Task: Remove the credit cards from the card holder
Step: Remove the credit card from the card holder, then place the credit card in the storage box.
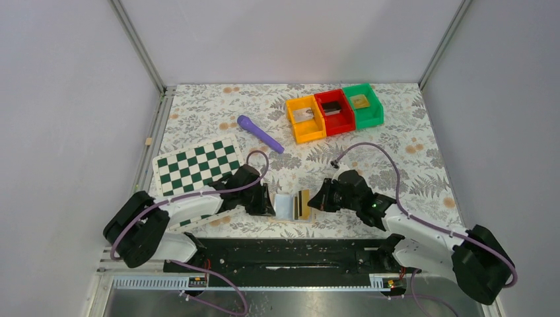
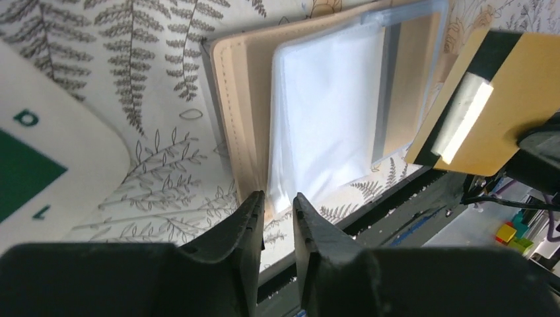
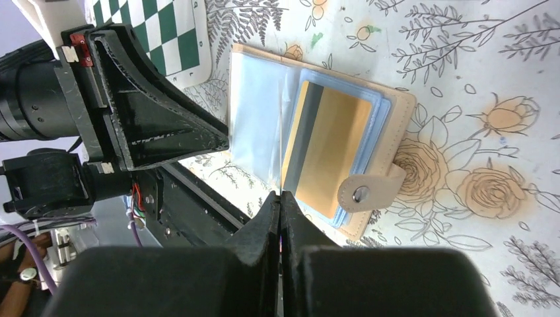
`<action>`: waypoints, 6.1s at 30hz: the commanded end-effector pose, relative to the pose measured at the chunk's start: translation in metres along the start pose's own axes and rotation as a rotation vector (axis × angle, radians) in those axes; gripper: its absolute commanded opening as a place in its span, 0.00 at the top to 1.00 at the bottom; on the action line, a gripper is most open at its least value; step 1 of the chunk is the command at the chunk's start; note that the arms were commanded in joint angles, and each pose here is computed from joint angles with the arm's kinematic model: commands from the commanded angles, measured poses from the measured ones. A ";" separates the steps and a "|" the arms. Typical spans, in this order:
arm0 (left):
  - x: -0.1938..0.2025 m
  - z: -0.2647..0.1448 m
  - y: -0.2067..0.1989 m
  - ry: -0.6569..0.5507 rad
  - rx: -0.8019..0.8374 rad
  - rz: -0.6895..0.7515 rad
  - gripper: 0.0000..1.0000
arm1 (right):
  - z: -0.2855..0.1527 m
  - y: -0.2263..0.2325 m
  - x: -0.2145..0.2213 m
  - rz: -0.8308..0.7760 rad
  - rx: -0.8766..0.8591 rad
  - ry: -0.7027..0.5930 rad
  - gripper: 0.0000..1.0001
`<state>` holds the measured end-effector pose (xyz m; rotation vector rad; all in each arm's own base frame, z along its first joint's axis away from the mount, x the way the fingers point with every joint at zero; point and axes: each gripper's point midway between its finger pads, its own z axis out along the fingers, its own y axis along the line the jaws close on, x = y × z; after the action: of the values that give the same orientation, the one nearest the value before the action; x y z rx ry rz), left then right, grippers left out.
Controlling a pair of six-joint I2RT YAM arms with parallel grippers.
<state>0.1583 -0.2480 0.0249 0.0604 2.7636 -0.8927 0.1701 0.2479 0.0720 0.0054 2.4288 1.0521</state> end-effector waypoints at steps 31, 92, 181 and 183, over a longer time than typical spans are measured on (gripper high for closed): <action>-0.091 -0.128 -0.139 -0.230 0.366 -0.076 0.27 | -0.034 0.094 -0.064 -1.205 0.097 -0.549 1.00; -0.077 -0.165 -0.148 -0.528 0.741 0.145 1.00 | -0.076 0.118 -0.063 -0.075 -0.327 -0.432 0.42; -0.092 -0.145 -0.036 -0.441 0.008 0.379 0.01 | -0.010 -0.188 -0.475 -0.184 0.251 -0.340 1.00; -0.092 -0.143 -0.036 -0.436 0.007 0.377 0.01 | -0.007 -0.190 -0.475 -0.177 0.246 -0.329 1.00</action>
<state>0.2030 -0.1832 0.1618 0.3247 2.3118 -0.6783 0.6179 0.0148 0.1316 0.0989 2.2139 0.5725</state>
